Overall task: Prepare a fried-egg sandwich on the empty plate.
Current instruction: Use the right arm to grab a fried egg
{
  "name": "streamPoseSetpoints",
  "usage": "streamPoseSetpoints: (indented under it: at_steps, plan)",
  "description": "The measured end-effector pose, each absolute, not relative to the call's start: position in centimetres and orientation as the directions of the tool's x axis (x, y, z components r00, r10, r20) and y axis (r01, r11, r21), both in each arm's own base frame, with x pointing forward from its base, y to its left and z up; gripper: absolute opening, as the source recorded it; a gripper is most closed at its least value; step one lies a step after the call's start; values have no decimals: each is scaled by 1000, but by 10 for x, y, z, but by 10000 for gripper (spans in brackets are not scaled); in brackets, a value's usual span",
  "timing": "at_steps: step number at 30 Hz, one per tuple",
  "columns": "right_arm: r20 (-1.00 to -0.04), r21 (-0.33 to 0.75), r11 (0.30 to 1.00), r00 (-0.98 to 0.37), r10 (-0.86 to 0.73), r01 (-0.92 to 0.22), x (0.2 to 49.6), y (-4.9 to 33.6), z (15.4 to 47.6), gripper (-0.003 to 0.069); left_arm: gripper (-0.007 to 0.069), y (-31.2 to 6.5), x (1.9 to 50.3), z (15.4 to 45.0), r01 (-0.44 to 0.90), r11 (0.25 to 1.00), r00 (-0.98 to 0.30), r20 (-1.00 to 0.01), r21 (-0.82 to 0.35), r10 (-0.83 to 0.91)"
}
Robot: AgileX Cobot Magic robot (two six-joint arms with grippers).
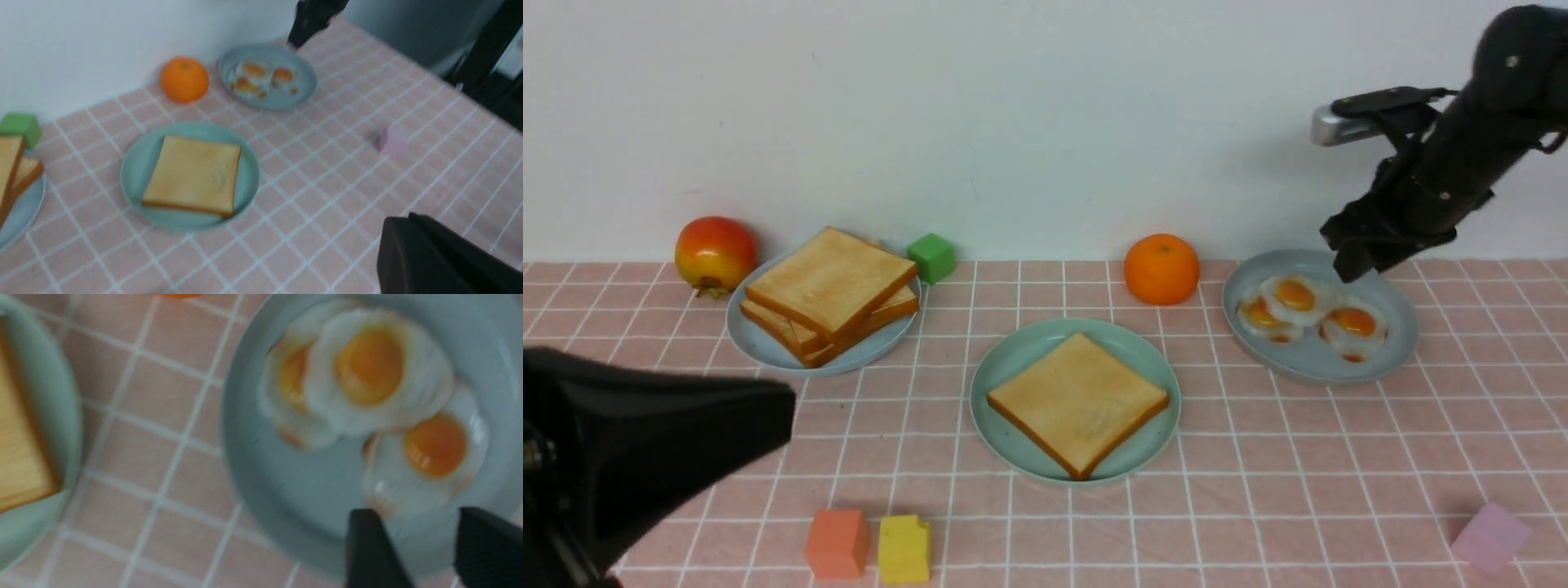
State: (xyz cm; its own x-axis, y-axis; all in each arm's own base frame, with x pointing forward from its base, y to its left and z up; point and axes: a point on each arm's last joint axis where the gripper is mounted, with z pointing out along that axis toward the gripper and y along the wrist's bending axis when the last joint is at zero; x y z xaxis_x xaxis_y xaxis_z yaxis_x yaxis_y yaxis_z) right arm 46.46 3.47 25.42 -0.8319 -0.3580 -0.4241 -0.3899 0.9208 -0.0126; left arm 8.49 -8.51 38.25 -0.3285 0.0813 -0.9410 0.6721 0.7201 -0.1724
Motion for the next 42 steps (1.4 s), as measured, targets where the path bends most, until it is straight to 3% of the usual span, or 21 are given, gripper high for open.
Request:
streamPoseSetpoints:
  at_steps: [4,7,10,18,35,42]
  plan:
    - [-397,-26,891,-813,-426,-454,492,37,225,565,-13,-86,85,385,675,712,-325,-945,-194,50]
    - [-389,-33,865,-790,-473,-501,508,38,209,648,-13,-86,84,384,675,709,-336,-941,-205,48]
    - [-384,-36,843,-771,-508,-537,517,40,196,677,-13,-86,84,383,674,710,-346,-937,-204,59]
    - [-359,-66,750,-685,-633,-658,526,41,177,665,-13,-86,83,382,674,709,-356,-932,-208,65]
    - [-340,-78,719,-660,-670,-690,524,41,182,634,-13,-86,83,382,674,708,-357,-932,-210,64]
    - [-342,-110,678,-613,-712,-727,515,29,214,507,-13,-86,83,382,674,708,-359,-931,-209,68]
